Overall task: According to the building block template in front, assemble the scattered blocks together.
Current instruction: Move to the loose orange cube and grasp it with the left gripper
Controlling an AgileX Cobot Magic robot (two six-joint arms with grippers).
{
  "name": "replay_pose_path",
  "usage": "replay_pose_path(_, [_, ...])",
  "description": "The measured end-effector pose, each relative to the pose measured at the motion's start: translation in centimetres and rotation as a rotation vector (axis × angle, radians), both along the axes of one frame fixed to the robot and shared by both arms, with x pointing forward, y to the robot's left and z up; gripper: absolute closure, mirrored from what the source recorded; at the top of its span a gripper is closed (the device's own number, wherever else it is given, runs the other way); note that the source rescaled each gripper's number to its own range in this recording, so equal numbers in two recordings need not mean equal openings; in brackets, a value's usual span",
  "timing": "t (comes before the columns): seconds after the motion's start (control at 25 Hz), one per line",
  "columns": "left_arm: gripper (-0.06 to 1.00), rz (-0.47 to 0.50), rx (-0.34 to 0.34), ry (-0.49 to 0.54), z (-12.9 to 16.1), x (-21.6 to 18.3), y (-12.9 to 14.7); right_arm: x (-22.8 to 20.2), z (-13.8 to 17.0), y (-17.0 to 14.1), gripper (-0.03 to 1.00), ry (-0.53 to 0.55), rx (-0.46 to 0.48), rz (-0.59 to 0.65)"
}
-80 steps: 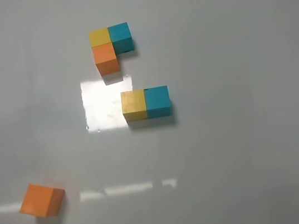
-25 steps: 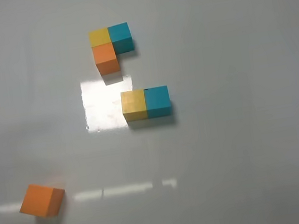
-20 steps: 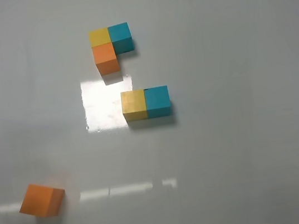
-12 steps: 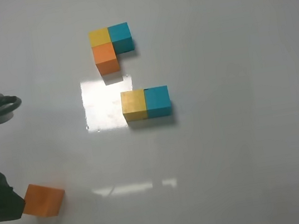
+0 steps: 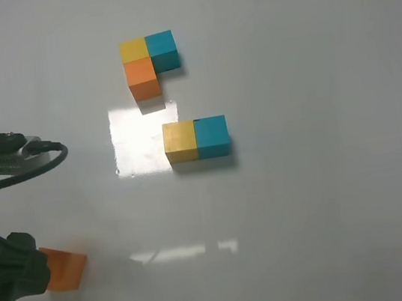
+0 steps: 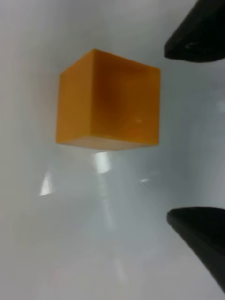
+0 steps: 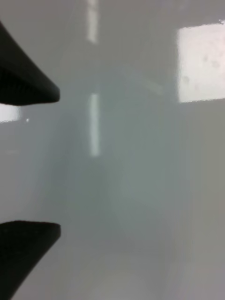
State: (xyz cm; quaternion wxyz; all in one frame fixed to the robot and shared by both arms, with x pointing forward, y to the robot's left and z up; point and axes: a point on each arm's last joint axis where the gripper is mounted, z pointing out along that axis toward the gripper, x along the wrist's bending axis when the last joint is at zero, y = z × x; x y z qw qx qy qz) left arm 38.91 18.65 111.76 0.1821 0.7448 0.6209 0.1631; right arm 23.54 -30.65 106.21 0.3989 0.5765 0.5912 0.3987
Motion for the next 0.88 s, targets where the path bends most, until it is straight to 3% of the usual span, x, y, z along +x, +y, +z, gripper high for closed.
replay_pose_path(0.88, [0.40,-0.018,0.044,0.017,-2.7,2.3,-2.7,0.0,0.0,0.0,0.58,0.000,0.000,0.000])
